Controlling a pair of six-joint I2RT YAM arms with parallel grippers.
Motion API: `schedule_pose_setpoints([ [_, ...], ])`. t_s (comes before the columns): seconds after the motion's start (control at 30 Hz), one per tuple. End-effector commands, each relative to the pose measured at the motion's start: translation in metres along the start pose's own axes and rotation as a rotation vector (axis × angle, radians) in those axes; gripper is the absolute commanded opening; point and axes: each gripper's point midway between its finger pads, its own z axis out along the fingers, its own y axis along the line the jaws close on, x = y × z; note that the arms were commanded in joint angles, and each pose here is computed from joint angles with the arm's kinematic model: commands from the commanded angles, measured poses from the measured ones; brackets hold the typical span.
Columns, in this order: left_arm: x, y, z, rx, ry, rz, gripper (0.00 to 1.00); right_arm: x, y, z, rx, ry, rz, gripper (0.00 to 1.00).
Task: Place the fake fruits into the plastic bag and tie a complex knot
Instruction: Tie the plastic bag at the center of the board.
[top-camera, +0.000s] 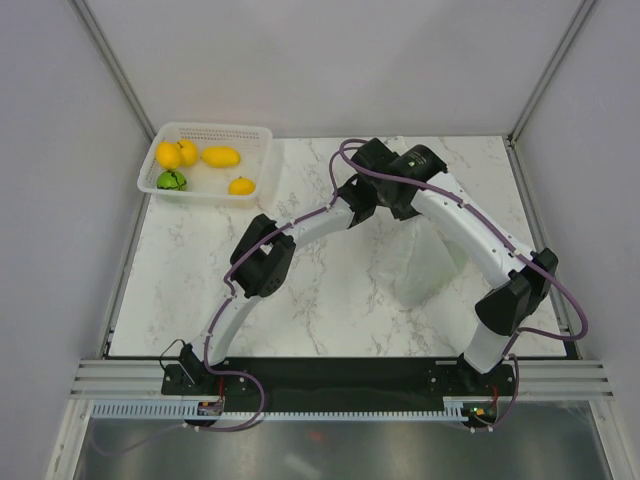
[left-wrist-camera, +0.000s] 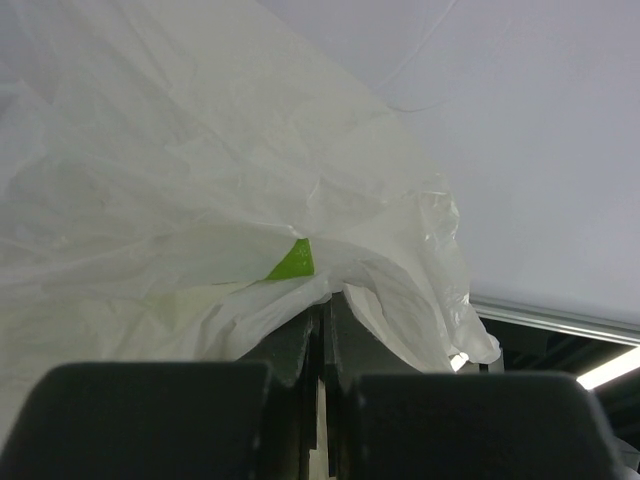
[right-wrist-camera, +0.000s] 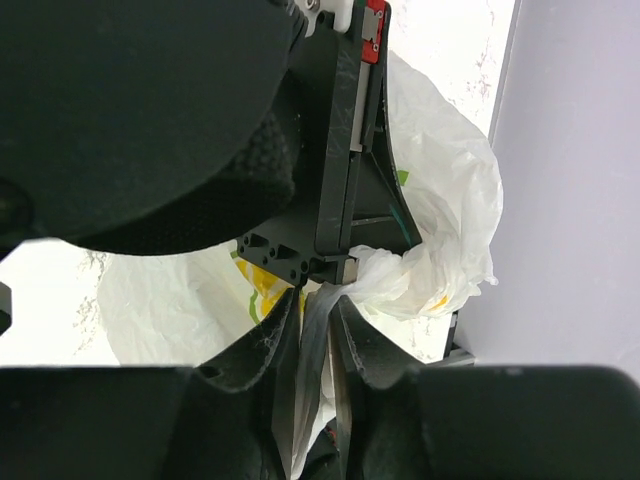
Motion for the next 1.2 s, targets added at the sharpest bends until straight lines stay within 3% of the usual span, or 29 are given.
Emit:
schedule_pose_setpoints([
  [0.0,0.016,-0.006,0.010,0.009,0.030,0.007,0.02,-0.031,0.019,-0.013,-0.098,-0.132,0.141,0.25],
  [0.43,0.005,-0.016,-0.003,0.023,0.021,0.005,0.02,-0.040,0.011,-0.019,-0.136,-0.144,0.182,0.46],
  [0.63,0.002,-0.020,-0.006,0.026,0.016,0.009,0.02,-0.048,0.008,-0.029,-0.192,-0.170,0.222,0.62],
  [0.7,0.001,-0.020,-0.006,0.028,0.015,0.011,0.02,-0.054,0.002,-0.036,-0.216,-0.197,0.253,0.76],
  [0.8,0.000,-0.021,-0.006,0.030,0.015,0.013,0.02,-0.063,-0.003,-0.043,-0.257,-0.222,0.286,0.83],
  [1.03,-0.001,-0.023,-0.006,0.030,0.014,0.015,0.02,-0.074,-0.007,-0.051,-0.334,-0.247,0.308,0.90],
  [1.17,-0.001,-0.022,-0.007,0.029,0.014,0.017,0.02,-0.077,-0.027,-0.051,-0.353,-0.263,0.391,0.87],
])
